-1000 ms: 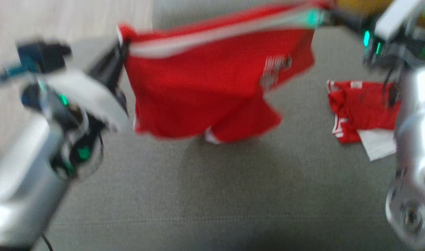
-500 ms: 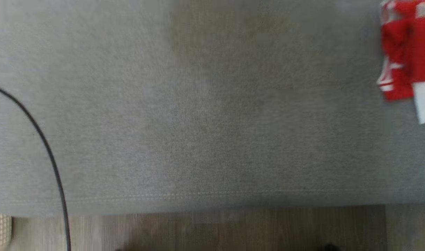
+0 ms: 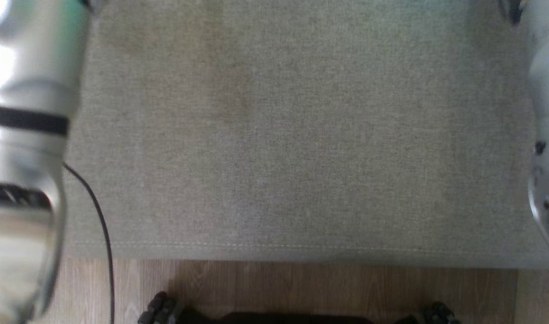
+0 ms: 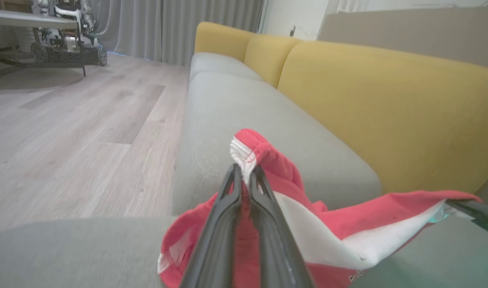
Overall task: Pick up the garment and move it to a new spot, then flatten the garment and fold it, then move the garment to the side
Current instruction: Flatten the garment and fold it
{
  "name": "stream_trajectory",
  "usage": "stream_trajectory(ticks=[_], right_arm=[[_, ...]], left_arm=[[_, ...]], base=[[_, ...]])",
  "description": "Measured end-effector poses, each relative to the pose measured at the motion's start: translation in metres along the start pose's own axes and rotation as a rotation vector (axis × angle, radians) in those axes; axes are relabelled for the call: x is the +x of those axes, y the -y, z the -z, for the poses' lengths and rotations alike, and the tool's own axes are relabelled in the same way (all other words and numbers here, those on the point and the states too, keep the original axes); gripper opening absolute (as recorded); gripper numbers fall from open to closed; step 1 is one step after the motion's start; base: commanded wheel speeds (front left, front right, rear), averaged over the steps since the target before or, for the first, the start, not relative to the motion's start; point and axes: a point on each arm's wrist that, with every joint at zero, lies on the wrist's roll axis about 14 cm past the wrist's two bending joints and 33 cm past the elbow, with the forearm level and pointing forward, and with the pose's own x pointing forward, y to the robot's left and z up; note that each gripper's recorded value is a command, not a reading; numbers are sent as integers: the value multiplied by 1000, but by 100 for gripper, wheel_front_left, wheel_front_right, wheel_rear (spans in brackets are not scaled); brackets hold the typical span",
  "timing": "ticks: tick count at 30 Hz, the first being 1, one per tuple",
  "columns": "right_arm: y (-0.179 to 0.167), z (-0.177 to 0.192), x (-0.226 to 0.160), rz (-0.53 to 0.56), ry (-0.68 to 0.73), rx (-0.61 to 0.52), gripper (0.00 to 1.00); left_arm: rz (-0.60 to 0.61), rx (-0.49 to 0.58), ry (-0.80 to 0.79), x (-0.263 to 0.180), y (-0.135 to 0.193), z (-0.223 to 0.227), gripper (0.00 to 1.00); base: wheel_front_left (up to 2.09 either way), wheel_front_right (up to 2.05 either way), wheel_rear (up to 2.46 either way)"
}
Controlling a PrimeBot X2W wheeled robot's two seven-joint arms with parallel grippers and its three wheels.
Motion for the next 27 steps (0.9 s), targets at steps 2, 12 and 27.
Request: stream_trajectory(ticks=[2,12,27], right_arm=[[4,6,-4,10,-24,16,0],[24,66,-60,109,-308,228,0],[22,89,-137,237,-547,17,0]], left_arm=[[-2,1,-24,-7,0,9,0],[-27,23,-211,-90,0,58,0],[31,81,-333,-170,30,73,0]], base=[[0,0,0],[0,0,0],[0,0,0]])
